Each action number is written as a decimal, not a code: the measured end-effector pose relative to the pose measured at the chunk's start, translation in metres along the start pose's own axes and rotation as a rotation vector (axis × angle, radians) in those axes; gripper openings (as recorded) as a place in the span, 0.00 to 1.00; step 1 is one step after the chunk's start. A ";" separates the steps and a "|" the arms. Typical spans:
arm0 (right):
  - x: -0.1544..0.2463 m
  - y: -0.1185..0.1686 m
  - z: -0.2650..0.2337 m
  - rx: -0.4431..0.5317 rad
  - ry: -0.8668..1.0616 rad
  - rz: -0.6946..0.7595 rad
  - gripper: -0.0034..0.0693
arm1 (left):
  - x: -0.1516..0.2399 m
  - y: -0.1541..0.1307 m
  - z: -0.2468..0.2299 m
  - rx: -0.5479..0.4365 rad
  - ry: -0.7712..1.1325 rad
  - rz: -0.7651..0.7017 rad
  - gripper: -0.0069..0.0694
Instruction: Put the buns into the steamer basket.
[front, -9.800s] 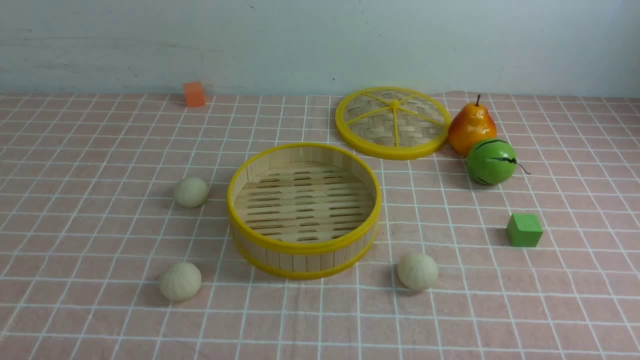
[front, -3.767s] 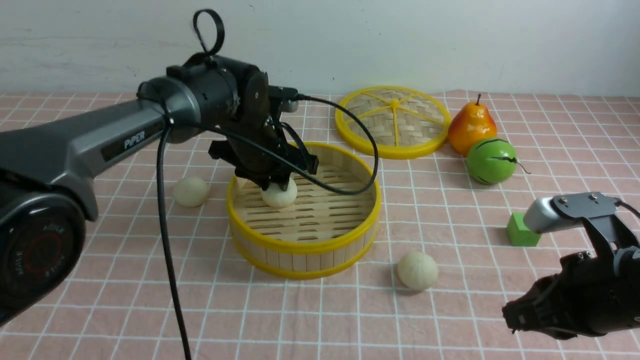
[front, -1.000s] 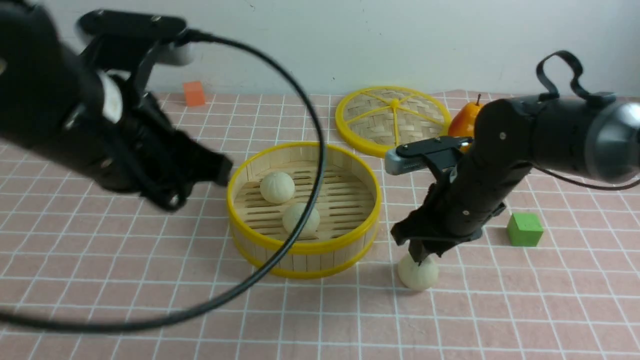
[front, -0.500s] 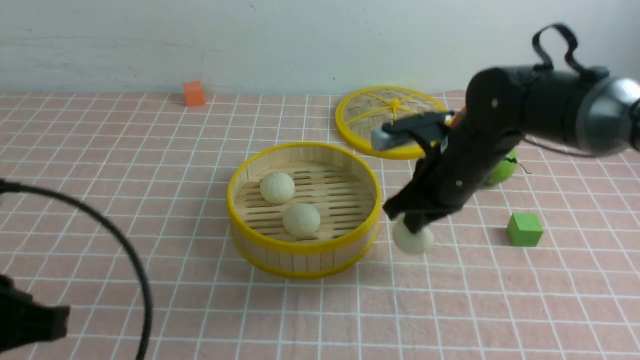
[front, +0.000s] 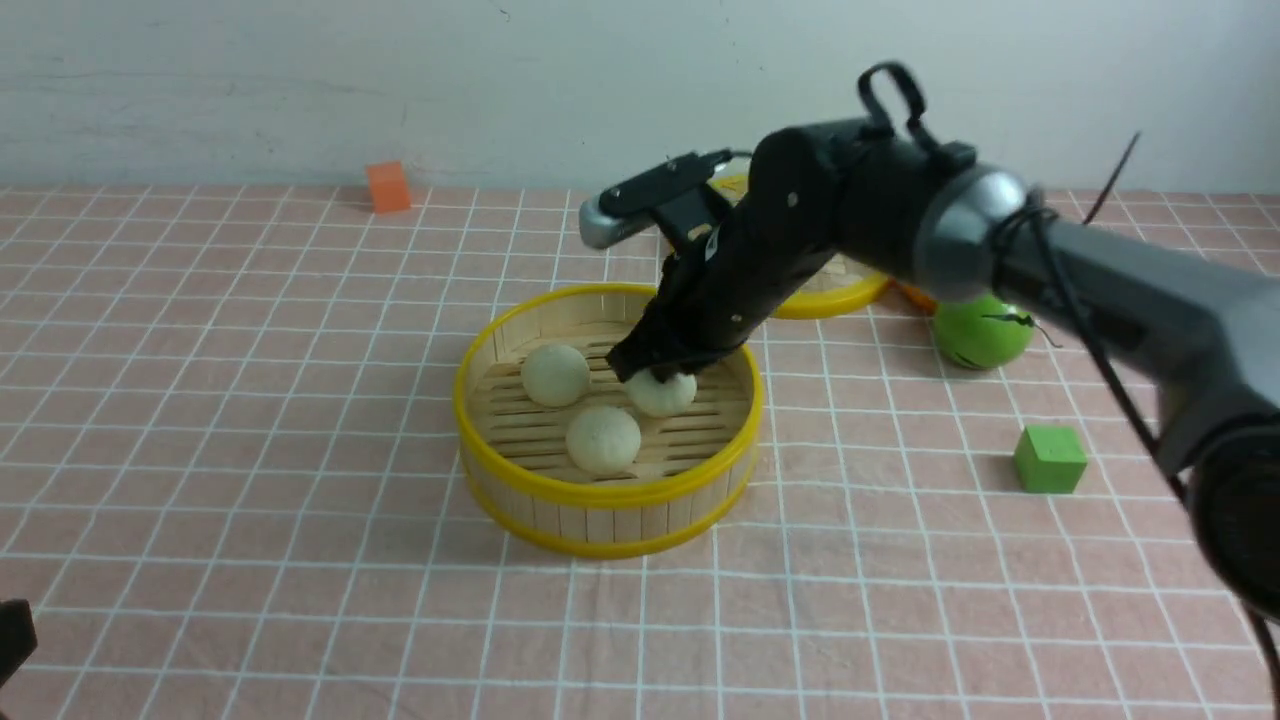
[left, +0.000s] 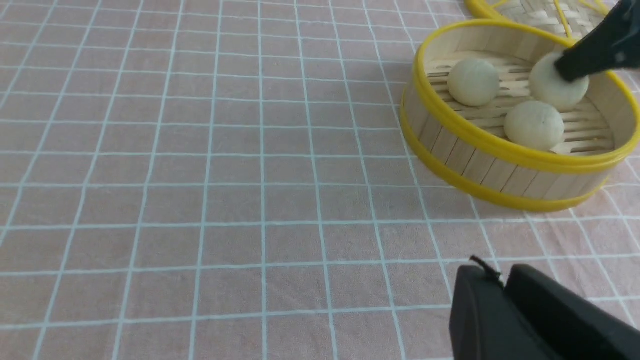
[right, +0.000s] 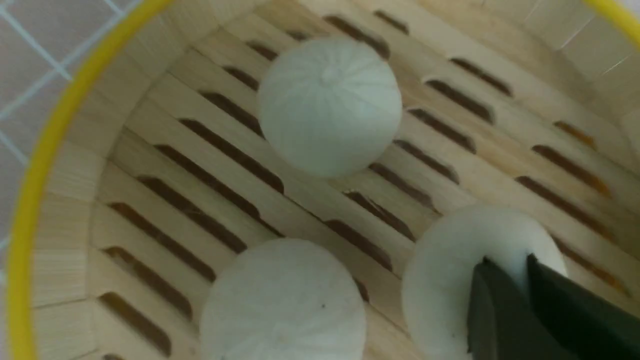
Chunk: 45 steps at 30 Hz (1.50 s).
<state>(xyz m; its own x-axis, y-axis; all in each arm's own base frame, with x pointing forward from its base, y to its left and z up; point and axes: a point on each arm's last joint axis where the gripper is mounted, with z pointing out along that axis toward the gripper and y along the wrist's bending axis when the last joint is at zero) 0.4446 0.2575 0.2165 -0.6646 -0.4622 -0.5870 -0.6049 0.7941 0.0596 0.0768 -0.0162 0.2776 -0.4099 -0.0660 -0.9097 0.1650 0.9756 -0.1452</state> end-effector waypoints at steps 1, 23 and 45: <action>0.005 -0.001 0.013 -0.001 0.025 0.005 0.22 | 0.001 0.000 0.000 -0.004 0.005 0.000 0.19; 0.030 0.024 -0.300 0.223 -0.158 0.042 0.02 | 0.001 0.001 0.000 -0.011 0.013 0.000 0.21; 0.329 0.053 -0.215 0.039 -0.669 0.144 0.03 | 0.002 0.001 0.001 -0.012 0.016 0.000 0.25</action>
<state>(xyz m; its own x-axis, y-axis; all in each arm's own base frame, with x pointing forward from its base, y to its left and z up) 0.0997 0.0627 0.1999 -0.3158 -0.0173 -0.9487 -0.5061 0.8488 0.1530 0.0765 -0.0154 0.2750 -0.4247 -0.0627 -0.9032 0.1544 0.9780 -0.1405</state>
